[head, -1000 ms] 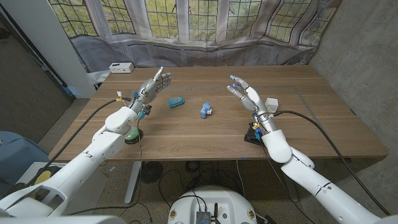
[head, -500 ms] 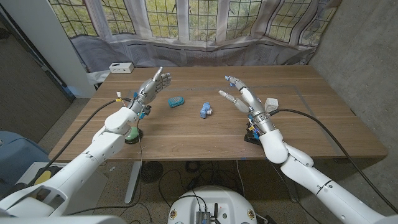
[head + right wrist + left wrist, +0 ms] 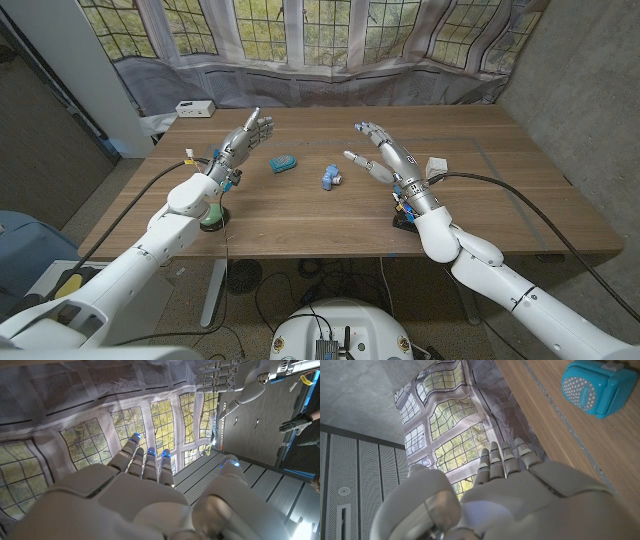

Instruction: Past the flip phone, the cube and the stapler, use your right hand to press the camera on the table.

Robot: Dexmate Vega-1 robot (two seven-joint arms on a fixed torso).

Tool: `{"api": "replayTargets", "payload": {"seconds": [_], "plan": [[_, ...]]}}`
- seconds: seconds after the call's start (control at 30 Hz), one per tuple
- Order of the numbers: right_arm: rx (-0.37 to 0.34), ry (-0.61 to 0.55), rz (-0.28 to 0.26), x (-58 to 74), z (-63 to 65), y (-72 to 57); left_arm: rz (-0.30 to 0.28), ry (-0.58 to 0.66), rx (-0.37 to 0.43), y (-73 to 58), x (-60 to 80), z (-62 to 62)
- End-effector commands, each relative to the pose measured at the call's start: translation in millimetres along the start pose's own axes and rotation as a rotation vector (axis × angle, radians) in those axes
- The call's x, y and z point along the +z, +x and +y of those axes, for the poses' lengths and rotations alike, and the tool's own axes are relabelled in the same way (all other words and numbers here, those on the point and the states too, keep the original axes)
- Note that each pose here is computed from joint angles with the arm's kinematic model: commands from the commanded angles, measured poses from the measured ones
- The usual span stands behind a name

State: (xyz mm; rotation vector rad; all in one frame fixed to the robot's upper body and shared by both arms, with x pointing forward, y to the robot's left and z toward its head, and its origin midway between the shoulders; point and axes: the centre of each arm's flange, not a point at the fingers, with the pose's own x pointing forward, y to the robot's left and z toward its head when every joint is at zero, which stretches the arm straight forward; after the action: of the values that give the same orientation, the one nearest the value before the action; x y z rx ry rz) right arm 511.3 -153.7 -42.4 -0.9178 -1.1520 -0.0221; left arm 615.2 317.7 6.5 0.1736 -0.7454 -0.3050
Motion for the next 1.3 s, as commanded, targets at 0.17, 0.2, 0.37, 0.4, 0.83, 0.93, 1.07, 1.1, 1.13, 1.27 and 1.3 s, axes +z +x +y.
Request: {"api": "replayTargets", "payload": {"seconds": [0.17, 0.2, 0.37, 0.4, 0.83, 0.93, 1.07, 1.1, 1.13, 1.27, 1.3], "plan": [[0.05, -0.113, -0.012, 10.1, 3.2, 2.1, -0.006, -0.004, -0.02, 1.3, -1.8, -5.0], [0.054, -0.123, -0.012, 11.1, 3.2, 2.3, -0.007, -0.004, -0.021, 1.1, -1.7, -5.4], [0.075, -0.173, -0.014, 16.4, 1.7, 4.1, -0.006, -0.005, -0.019, -1.0, -1.1, -6.7], [0.078, -0.18, -0.014, 17.2, 1.3, 4.5, -0.006, -0.004, -0.018, -1.7, -0.9, -6.7], [0.154, -0.233, 0.01, 21.7, 1.1, 17.6, -0.01, -0.004, -0.027, -3.8, -1.0, -8.6], [0.187, -0.242, 0.027, 21.7, 1.9, 22.1, -0.013, -0.006, -0.023, -4.0, -2.2, -8.3], [0.229, -0.254, 0.045, 21.9, 3.0, 27.4, -0.013, -0.016, -0.015, -4.5, -4.4, -7.1], [0.235, -0.261, 0.046, 22.2, 3.2, 28.4, -0.013, -0.017, -0.014, -4.7, -4.7, -6.9], [0.241, -0.268, 0.046, 22.6, 3.7, 29.8, -0.011, -0.014, -0.015, -4.9, -4.9, -6.7], [0.266, -0.287, 0.043, 24.9, 6.1, 34.9, -0.007, -0.015, -0.012, -5.8, -6.8, -4.8], [0.273, -0.29, 0.044, 25.5, 6.9, 36.3, -0.005, -0.017, -0.01, -5.9, -7.6, -4.2]]}}
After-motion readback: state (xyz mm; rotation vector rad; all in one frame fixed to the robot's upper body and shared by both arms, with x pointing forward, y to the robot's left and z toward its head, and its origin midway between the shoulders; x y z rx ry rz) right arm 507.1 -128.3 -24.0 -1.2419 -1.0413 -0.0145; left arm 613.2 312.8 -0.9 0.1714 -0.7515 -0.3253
